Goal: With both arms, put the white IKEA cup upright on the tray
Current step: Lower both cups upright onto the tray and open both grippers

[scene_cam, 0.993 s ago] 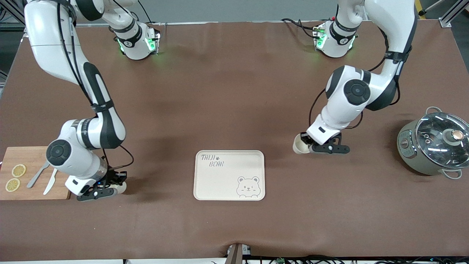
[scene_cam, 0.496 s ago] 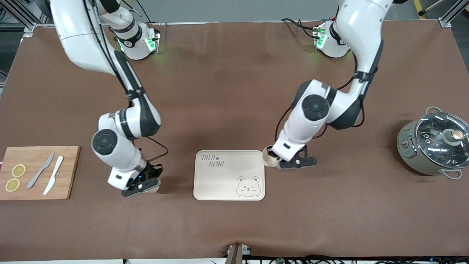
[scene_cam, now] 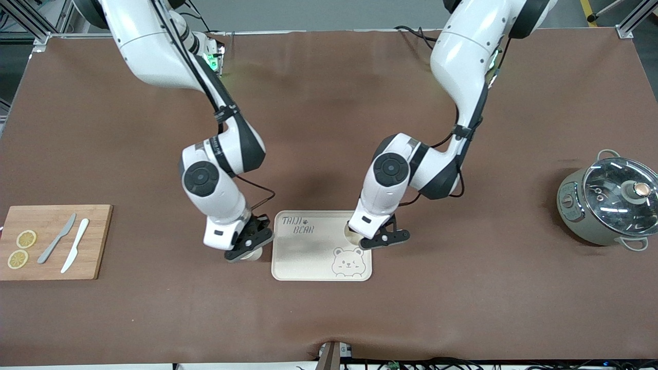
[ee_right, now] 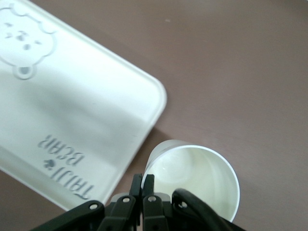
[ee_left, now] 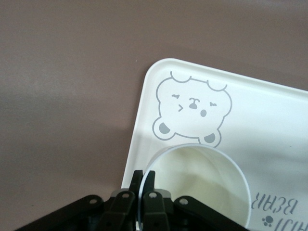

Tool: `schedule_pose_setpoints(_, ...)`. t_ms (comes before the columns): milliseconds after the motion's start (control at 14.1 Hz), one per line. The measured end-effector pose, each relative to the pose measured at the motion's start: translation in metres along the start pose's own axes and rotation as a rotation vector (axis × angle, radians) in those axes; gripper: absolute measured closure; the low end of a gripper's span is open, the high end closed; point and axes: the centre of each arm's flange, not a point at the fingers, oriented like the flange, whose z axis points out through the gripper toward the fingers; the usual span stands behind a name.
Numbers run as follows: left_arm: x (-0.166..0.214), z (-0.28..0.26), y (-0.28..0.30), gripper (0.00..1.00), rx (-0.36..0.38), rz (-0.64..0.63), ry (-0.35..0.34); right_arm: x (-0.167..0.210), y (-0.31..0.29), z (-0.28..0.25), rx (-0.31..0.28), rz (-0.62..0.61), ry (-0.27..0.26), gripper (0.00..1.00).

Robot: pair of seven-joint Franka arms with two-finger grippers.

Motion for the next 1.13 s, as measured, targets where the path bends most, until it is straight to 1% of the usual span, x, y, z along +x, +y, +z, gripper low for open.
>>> schedule_pose_setpoints(426,-0.007,0.034,0.007,0.96,-0.01,-0.015,0.037,0.011,-0.07,0.017,0.015,-0.094,0.0,0.97)
schedule_pose_setpoints(638,-0.009,0.042,0.008,0.96,-0.015,-0.018,0.044,0.016,-0.087,0.036,0.017,-0.117,0.002,0.97)
schedule_pose_setpoints(709,-0.008,0.041,0.008,0.96,-0.016,-0.018,0.046,0.018,-0.091,0.041,0.017,-0.122,0.013,0.97)
schedule_pose_setpoints(780,-0.007,0.04,0.008,0.92,-0.016,-0.019,0.049,0.018,-0.094,0.047,0.016,-0.126,0.021,0.97)
schedule_pose_setpoints(851,-0.004,0.038,0.007,0.84,-0.016,-0.021,0.054,0.017,-0.096,0.051,0.016,-0.129,0.024,0.97)
schedule_pose_setpoints(922,-0.002,0.036,0.007,0.72,-0.017,-0.024,0.06,0.019,-0.097,0.049,0.015,-0.131,0.028,0.97)
schedule_pose_setpoints(993,0.001,0.034,0.006,0.63,-0.017,-0.026,0.065,0.019,-0.097,0.049,0.015,-0.131,0.029,0.97)
schedule_pose_setpoints(1064,0.003,0.032,0.005,0.54,-0.013,-0.027,0.064,0.02,-0.097,0.049,0.015,-0.131,0.03,0.95)
schedule_pose_setpoints(1135,0.003,0.031,0.005,0.43,-0.004,-0.028,0.056,0.02,-0.097,0.049,0.015,-0.131,0.03,0.95)
